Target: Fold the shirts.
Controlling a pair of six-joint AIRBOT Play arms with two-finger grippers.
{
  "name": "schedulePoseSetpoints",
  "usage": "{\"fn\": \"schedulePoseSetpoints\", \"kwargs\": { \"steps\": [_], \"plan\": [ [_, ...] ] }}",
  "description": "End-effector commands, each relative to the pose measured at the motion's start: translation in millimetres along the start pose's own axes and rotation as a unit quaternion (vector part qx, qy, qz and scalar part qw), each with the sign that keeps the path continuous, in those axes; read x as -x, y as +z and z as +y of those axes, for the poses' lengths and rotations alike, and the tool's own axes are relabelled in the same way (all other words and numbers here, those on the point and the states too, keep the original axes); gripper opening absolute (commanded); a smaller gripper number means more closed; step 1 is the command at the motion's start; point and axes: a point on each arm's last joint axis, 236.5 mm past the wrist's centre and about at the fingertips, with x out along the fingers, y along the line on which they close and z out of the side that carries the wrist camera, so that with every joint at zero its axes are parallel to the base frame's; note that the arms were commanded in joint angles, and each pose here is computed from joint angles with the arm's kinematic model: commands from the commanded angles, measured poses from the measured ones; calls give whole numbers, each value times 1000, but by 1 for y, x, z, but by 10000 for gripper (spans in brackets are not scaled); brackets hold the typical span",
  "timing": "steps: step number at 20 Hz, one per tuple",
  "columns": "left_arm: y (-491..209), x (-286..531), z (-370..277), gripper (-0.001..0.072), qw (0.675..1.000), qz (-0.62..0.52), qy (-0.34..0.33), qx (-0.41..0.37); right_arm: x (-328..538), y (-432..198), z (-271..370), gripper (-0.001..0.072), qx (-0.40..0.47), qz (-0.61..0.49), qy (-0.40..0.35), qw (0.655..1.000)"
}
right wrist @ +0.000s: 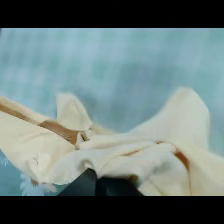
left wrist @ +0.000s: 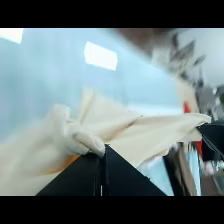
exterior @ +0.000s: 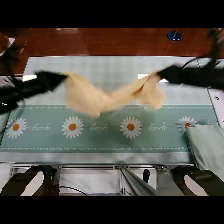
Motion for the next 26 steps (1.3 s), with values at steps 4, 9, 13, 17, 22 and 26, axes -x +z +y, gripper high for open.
{"fn": "schedulePoseSetpoints", "kwargs": {
  "steps": [4,9,13,17,22,26],
  "plan": [
    [120,128,-214,18,930,-245,-7,-274,185,123,96,16,199,-179,-71,961],
    [116,219,-276,18,836,-347,139,-400,266,106,110,16,228,-227,-146,936],
    [96,265,-307,18,766,-397,211,-459,288,70,116,16,225,-206,-156,939],
    [94,254,-285,18,783,-363,229,-450,285,55,111,16,217,-180,-158,946],
    [96,195,-168,19,880,-243,242,-329,195,22,68,17,160,-55,-115,979],
    [80,140,-30,19,935,-146,255,-201,82,-5,-4,16,81,19,-90,992]
  ]
}}
